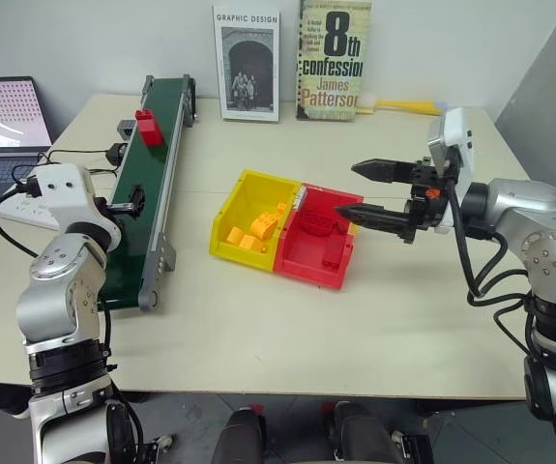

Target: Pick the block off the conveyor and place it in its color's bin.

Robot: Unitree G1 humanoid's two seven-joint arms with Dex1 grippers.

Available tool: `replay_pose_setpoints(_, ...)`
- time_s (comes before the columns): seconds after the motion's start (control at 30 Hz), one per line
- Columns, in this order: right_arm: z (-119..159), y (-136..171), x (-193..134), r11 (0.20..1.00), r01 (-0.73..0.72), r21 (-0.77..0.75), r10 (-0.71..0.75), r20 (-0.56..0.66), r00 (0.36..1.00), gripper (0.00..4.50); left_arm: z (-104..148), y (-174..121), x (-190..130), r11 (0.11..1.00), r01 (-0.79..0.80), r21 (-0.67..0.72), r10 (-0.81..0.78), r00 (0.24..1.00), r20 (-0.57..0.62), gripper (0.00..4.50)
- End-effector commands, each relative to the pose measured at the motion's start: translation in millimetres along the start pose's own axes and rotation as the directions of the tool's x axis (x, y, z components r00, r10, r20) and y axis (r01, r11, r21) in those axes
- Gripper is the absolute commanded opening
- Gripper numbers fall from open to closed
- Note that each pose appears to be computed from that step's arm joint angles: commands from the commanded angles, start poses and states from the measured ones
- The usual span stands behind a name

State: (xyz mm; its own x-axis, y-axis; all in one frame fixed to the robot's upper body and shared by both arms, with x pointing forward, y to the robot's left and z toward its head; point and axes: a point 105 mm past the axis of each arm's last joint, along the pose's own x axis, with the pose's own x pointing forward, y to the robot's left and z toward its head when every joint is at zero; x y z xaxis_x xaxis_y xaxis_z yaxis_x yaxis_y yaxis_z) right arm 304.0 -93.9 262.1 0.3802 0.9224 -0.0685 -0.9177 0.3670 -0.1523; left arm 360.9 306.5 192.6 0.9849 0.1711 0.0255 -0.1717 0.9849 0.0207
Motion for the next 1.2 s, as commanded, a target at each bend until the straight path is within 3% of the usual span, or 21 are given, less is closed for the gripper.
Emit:
replay_pose_setpoints(0.03, 18.7, 3.6, 2.5, 0.998, -0.009, -0.057, 0.012, 0.045, 0.999, 4.5, 16.2, -1.9, 0.7, 1.0, 0.002, 0.014, -0.003, 0.998, 0.056, 4.46)
replay_pose_setpoints(1.07, 21.4, 6.7, -0.5, 0.998, 0.021, -0.057, -0.019, 0.042, 0.999, 4.5, 2.6, -11.7, 3.2, 0.999, -0.004, -0.041, 0.004, 1.0, 0.009, 4.46)
replay_pose_setpoints(1.2, 22.7, 6.0, -1.6, 0.998, 0.026, -0.055, -0.023, 0.043, 0.999, 4.5, -4.7, -10.9, 1.1, 0.991, -0.009, -0.135, 0.007, 1.0, -0.015, 3.73)
